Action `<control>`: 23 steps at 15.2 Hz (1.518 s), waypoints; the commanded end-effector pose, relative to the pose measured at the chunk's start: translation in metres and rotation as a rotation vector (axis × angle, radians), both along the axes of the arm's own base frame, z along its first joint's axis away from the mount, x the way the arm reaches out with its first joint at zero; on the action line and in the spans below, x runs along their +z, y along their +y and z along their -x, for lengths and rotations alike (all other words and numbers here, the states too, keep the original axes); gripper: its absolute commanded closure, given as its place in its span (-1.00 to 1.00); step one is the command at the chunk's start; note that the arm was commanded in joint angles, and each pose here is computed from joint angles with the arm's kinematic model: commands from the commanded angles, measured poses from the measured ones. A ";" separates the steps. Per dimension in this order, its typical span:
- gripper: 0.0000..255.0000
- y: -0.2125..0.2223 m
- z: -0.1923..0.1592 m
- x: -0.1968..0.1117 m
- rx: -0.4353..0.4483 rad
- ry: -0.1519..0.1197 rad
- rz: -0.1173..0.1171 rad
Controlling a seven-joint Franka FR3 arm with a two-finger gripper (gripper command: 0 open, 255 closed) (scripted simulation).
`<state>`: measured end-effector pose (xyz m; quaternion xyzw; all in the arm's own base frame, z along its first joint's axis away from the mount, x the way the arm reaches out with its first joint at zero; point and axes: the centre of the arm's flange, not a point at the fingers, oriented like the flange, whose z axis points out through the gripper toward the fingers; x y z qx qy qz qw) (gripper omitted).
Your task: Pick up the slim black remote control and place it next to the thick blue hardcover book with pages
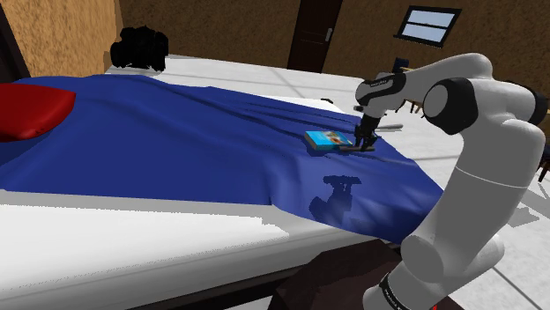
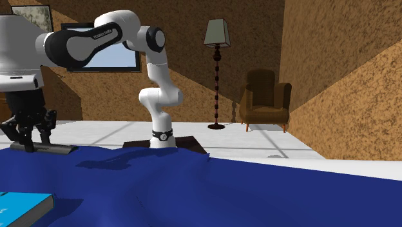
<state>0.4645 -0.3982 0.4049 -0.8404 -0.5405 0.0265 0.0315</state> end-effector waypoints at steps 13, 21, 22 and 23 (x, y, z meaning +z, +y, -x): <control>1.00 -0.001 0.000 -0.073 0.001 0.000 0.000; 1.00 -0.001 0.000 -0.077 0.001 0.000 0.000; 1.00 -0.001 0.000 -0.077 0.001 0.000 0.000; -1.00 -0.001 0.000 -0.077 0.001 0.000 0.000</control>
